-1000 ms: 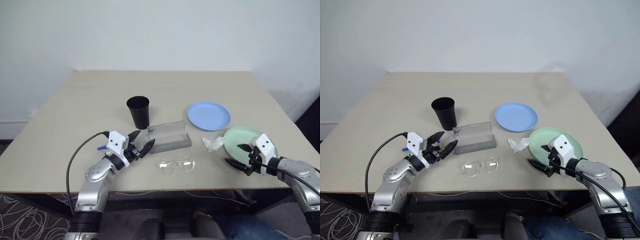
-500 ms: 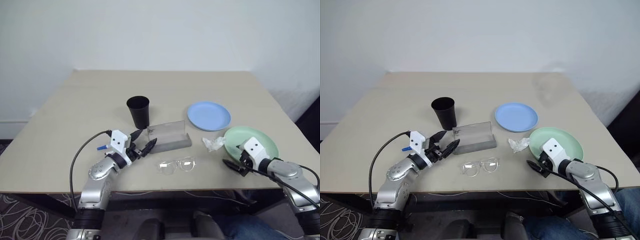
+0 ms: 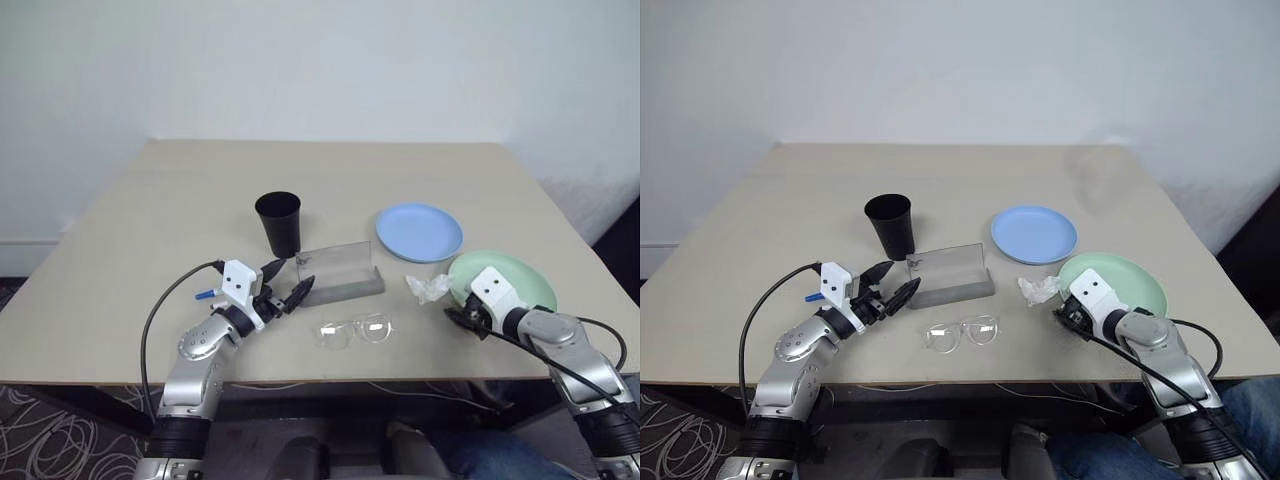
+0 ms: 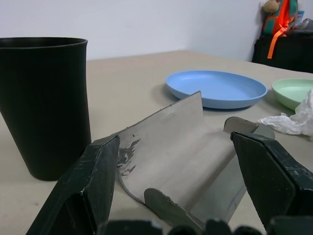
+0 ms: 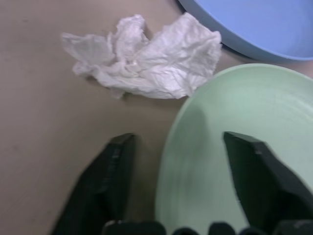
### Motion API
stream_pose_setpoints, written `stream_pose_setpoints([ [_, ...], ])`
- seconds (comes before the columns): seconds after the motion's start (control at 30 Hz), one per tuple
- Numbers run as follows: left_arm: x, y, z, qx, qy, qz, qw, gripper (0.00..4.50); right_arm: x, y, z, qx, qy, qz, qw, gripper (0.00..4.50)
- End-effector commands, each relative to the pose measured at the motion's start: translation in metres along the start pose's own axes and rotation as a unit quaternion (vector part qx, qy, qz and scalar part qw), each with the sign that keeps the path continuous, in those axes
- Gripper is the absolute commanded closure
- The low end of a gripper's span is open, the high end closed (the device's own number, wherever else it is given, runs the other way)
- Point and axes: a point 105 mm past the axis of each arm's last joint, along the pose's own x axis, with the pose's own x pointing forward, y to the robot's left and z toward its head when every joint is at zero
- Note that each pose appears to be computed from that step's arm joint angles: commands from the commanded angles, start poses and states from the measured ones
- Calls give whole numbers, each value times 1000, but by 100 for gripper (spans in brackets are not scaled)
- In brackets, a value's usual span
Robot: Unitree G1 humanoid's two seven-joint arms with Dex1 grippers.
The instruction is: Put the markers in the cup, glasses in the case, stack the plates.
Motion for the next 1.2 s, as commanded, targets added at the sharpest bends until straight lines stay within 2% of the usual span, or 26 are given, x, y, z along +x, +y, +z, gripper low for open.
stream_pose_setpoints([
  [0.03, 1, 0, 10, 18, -17, -1, 1000, 63, -5, -11, 11, -16, -8, -28, 999, 303],
  [0.1, 2, 0, 10, 18, -16, -2, 1000, 63, -5, -12, 10, -18, -1, -34, 999, 376],
  [0.4, 3, 2, 11, 20, -16, -3, 1000, 63, -6, -17, 7, -13, 13, -49, 999, 376],
  [0.5, 4, 2, 12, 21, -16, -3, 1000, 63, -6, -21, 6, -12, 18, -60, 998, 439],
  [0.53, 4, 2, 12, 21, -16, -3, 1000, 63, -6, -23, 6, -11, 19, -64, 998, 448],
  [1.0, 6, 3, 13, 23, -21, -2, 1000, 63, -4, -56, 3, -26, 41, -144, 988, 448],
  [1.2, 7, 5, 14, 25, -21, -2, 999, 63, -3, -78, 28, -73, -16, -185, 980, 448],
])
